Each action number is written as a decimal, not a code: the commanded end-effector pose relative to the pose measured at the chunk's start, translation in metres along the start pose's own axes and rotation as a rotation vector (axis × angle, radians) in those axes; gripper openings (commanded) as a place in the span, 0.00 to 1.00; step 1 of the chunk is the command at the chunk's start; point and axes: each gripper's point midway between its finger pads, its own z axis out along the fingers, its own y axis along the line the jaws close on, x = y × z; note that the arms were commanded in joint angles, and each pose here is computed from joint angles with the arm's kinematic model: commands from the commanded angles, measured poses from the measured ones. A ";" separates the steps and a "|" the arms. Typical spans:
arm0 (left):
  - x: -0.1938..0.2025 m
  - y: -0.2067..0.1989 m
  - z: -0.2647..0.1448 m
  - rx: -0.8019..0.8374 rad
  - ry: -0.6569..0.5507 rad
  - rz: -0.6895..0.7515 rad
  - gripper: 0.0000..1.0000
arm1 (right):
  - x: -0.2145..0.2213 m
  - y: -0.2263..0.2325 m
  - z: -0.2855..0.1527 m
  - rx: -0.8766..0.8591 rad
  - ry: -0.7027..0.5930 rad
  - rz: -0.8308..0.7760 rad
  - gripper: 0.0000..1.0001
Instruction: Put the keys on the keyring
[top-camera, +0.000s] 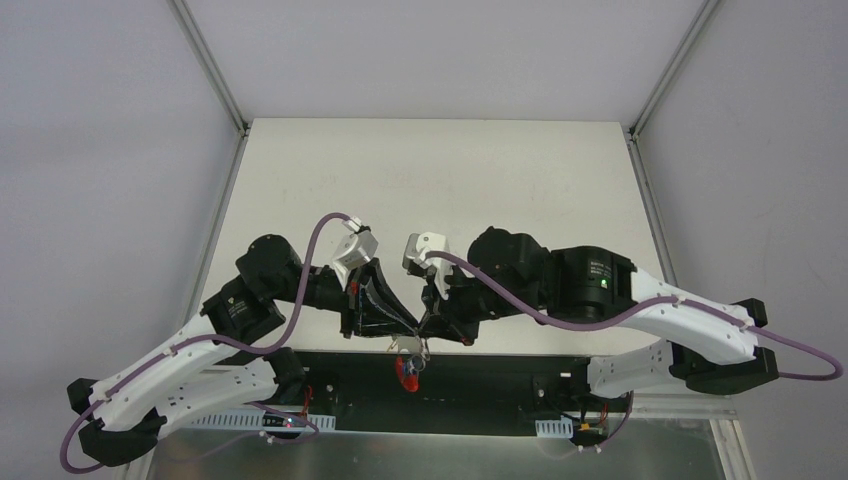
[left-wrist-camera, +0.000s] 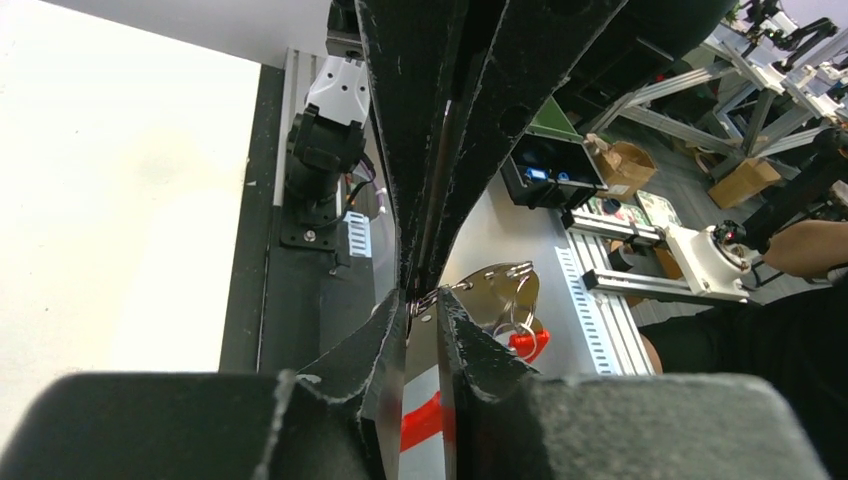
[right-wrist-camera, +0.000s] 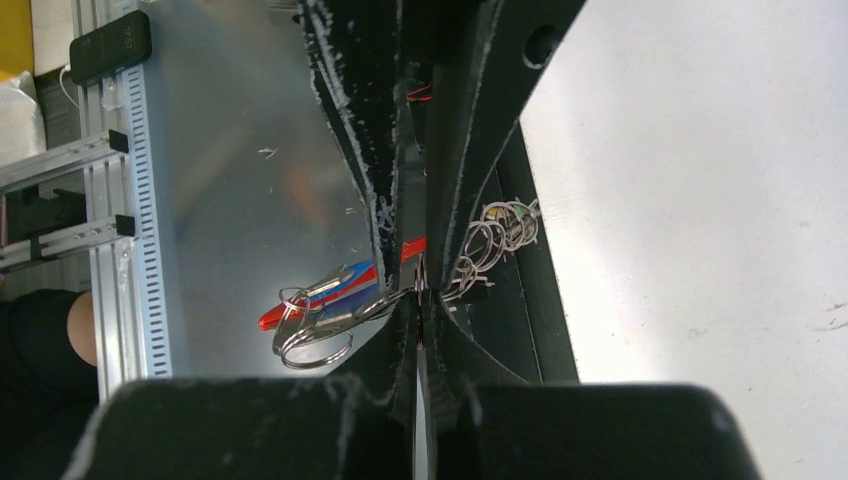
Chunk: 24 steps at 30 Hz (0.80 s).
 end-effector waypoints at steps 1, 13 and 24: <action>-0.012 -0.009 0.001 0.025 -0.007 0.038 0.11 | -0.030 -0.007 0.000 0.037 -0.078 0.068 0.00; 0.001 -0.002 0.003 0.020 0.038 0.003 0.11 | -0.030 -0.009 0.002 0.011 -0.072 0.126 0.00; 0.007 -0.003 0.003 0.032 0.053 -0.004 0.11 | -0.033 -0.009 -0.002 -0.003 -0.095 0.151 0.00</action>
